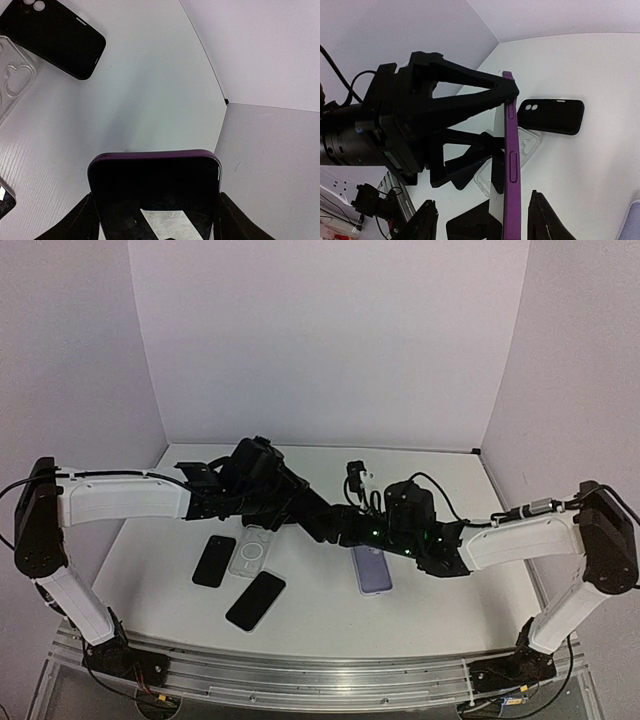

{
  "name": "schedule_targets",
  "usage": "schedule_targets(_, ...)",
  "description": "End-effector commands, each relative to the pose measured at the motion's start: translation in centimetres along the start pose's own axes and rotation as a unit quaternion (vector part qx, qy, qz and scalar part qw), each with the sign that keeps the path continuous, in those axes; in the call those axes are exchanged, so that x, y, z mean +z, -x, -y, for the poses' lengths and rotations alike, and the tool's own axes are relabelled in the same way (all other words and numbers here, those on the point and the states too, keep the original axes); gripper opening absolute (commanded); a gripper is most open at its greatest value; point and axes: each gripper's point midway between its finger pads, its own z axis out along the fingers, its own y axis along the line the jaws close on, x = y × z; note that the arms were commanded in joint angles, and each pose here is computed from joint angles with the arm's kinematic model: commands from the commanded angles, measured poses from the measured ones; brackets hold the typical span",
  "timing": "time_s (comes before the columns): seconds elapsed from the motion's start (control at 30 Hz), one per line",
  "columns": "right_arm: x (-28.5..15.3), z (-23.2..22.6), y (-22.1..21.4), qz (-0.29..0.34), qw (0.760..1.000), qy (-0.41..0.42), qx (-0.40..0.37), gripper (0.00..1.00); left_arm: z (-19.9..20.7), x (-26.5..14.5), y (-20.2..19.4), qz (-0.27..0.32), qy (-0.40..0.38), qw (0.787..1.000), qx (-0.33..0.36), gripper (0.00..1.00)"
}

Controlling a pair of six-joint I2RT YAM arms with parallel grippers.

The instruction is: Put the phone into the phone case

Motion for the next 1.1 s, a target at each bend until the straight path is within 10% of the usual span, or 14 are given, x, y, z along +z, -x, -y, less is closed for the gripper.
schedule_targets(0.0,1.1,-1.7,1.8,0.029,0.999,0.026,0.036,0.47,5.0,-2.8,0.5,0.008,-0.093,0.995,-0.042,0.00)
schedule_targets(0.3,1.7,-1.7,1.4,0.031,0.998,0.023,0.049,0.32,4.8,-2.8,0.0,0.008,-0.093,0.995,-0.047,0.00)
schedule_targets(0.5,1.4,-0.8,1.4,0.049,0.997,-0.005,0.058,0.00,4.3,-2.7,0.0,0.011,-0.086,0.995,-0.041,0.00)
schedule_targets(0.77,-0.1,1.3,1.1,0.061,0.993,-0.051,0.089,0.00,3.7,-2.8,-0.3,0.006,-0.075,0.997,0.016,0.98)
schedule_targets(1.07,-5.6,6.0,0.5,-0.002,0.972,-0.132,0.192,0.00,3.1,-3.6,1.7,0.037,-0.019,0.965,0.259,1.00)
